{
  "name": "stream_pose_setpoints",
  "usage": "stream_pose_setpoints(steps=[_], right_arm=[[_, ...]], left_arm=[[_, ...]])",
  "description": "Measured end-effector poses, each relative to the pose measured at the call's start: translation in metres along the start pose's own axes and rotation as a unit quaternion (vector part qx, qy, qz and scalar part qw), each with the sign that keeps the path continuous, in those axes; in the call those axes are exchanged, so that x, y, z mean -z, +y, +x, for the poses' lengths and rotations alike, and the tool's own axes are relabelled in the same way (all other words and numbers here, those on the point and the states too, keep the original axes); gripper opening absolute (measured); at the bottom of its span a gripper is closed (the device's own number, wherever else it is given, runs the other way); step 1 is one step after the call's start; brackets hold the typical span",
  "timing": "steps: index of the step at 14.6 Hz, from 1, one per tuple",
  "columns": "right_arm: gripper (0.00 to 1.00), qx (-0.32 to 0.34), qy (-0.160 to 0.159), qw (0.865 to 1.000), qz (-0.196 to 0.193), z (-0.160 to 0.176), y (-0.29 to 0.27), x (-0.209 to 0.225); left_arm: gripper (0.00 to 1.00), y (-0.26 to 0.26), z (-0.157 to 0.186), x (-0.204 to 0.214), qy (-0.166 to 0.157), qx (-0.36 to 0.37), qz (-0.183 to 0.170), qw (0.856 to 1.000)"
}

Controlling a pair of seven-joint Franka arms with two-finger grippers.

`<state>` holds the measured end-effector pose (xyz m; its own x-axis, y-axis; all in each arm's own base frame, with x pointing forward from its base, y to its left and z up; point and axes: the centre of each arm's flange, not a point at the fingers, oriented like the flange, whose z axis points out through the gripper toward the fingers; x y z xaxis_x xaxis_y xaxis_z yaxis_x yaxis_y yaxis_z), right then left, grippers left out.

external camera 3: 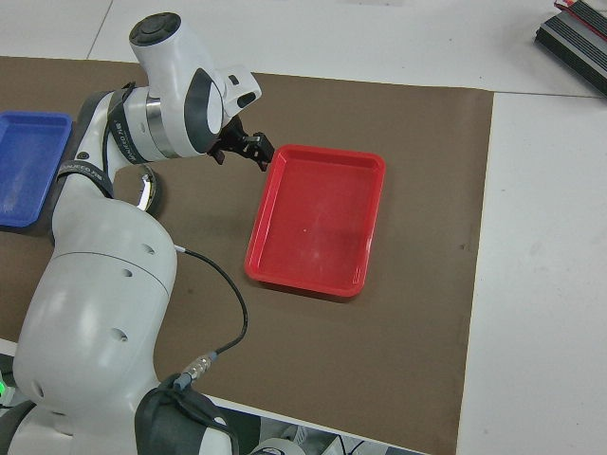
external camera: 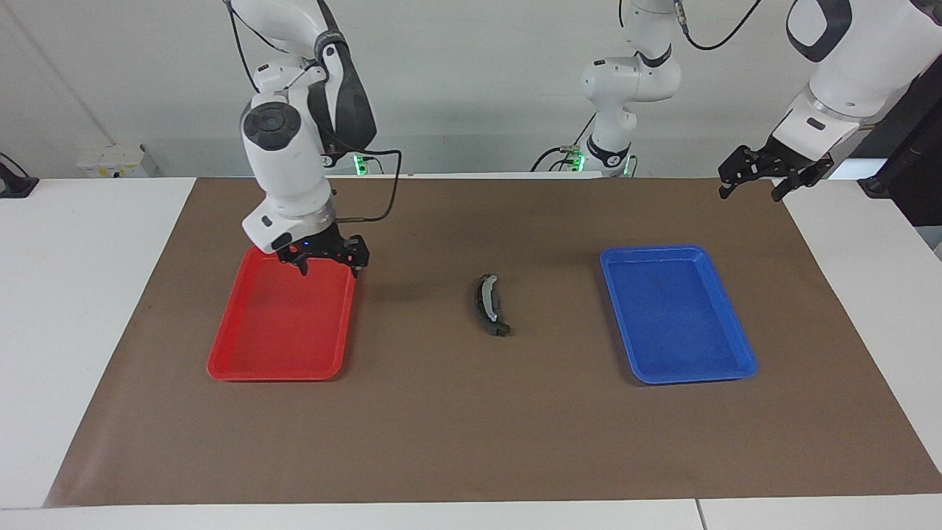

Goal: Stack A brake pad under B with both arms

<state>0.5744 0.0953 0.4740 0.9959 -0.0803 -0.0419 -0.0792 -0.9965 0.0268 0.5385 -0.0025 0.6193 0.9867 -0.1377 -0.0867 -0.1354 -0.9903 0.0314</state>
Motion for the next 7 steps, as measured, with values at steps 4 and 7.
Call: stream_pose_setpoints(steps=[4, 7], right_arm=[[1.0, -0.022, 0.01, 1.0, 0.009, 0.0, 0.078, 0.027], [1.0, -0.039, 0.039, 0.998, 0.018, -0.01, 0.113, 0.063]], left_arm=[[1.0, 0.0, 0.0, 0.0, 0.0, 0.0, 0.0, 1.0], [1.0, 0.0, 0.0, 0.0, 0.0, 0.0, 0.0, 1.0]])
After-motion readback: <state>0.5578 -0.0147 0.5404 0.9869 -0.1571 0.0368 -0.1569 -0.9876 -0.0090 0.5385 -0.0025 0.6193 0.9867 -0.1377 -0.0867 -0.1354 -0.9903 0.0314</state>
